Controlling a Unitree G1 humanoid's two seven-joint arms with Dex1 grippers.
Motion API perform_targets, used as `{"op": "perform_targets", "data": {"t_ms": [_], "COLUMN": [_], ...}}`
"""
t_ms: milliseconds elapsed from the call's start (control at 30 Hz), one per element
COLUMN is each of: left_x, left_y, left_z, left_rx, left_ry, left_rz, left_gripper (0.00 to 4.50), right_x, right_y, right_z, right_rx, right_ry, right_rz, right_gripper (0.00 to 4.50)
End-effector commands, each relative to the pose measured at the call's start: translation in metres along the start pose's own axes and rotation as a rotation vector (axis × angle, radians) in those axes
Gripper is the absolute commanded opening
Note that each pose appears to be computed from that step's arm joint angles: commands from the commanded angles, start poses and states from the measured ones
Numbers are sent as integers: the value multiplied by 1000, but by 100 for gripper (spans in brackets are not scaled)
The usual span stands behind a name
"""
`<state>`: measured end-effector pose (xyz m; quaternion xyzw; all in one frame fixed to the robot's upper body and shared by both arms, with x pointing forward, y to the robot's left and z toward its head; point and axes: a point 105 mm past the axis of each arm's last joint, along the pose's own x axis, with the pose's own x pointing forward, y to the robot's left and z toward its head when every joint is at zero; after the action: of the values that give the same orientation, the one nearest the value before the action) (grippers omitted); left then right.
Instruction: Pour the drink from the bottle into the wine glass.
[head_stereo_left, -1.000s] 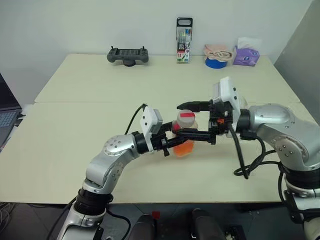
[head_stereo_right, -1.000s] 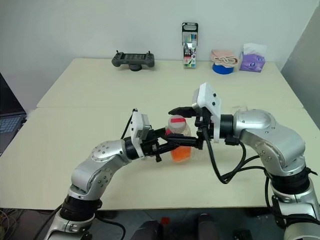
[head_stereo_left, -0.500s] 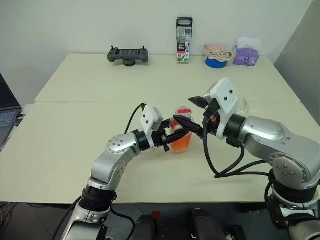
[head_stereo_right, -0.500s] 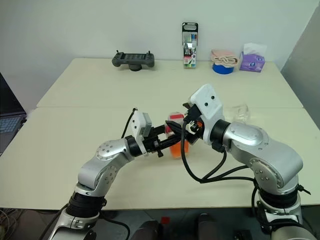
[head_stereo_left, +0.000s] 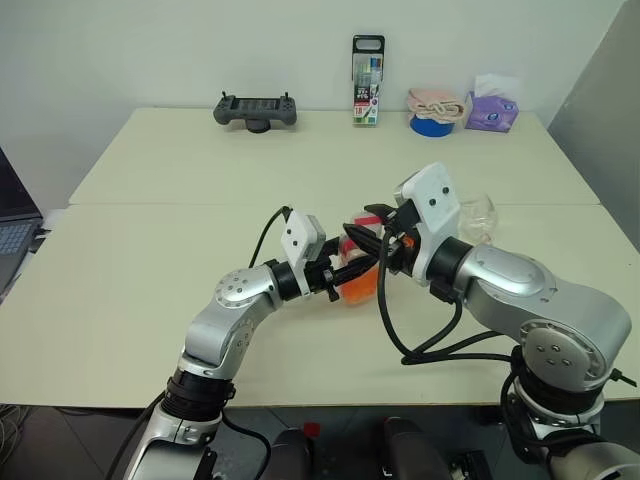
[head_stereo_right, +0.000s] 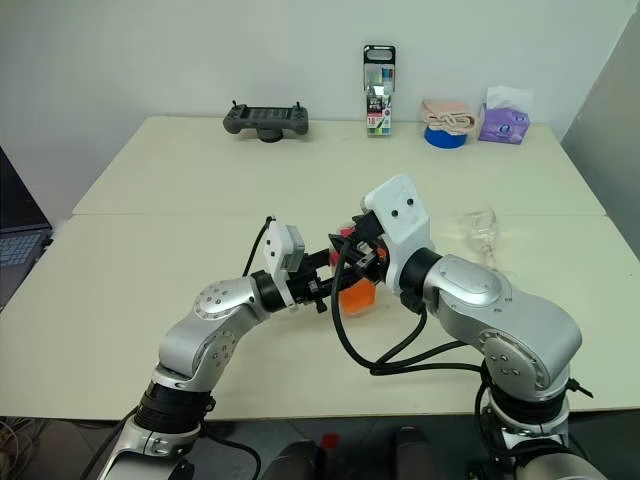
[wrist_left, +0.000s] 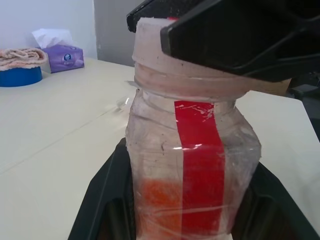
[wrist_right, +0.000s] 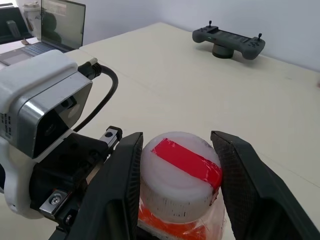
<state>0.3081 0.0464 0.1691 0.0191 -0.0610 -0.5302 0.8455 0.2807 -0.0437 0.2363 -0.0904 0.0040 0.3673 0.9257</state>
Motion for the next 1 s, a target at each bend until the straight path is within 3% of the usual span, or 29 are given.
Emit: {"op": "perform_targets", "data": {"t_ms": [33, 133, 233, 300, 367, 500, 667, 900, 1000], "left_x": [-1, 1, 2, 2, 1, 0, -1, 0, -1], "left_y": [-2, -9, -20, -25, -27, -31, -30, -26, -24], "left_z": [22, 25, 29, 30, 31, 33, 33, 29, 27], "left_rx": [58, 43, 23, 15, 11, 16, 22, 25, 26], "left_ry": [-70, -82, -87, -80, -78, -73, -65, -57, -51], "left_rz": [-9, -41, -99, -125, -137, -148, -139, -123, -120], "left_gripper": [177, 177, 177, 176, 176, 173, 172, 171, 171], "right_x": [-6, -10, -43, -61, -52, -54, -47, -37, -37], "right_y": [-18, -5, 29, 37, 31, 34, 24, 11, 6], "right_z": [-3, 14, 24, 33, 38, 18, 12, 26, 31], "right_rx": [-44, -108, -83, -123, -184, -281, -305, -321, -314], "right_ry": [32, -95, -124, -133, -144, -43, -13, -85, -95], "right_rz": [-49, 200, 756, 981, 1008, 1126, 1079, 906, 821], "right_gripper": [182, 182, 182, 182, 182, 182, 182, 430, 431]}}
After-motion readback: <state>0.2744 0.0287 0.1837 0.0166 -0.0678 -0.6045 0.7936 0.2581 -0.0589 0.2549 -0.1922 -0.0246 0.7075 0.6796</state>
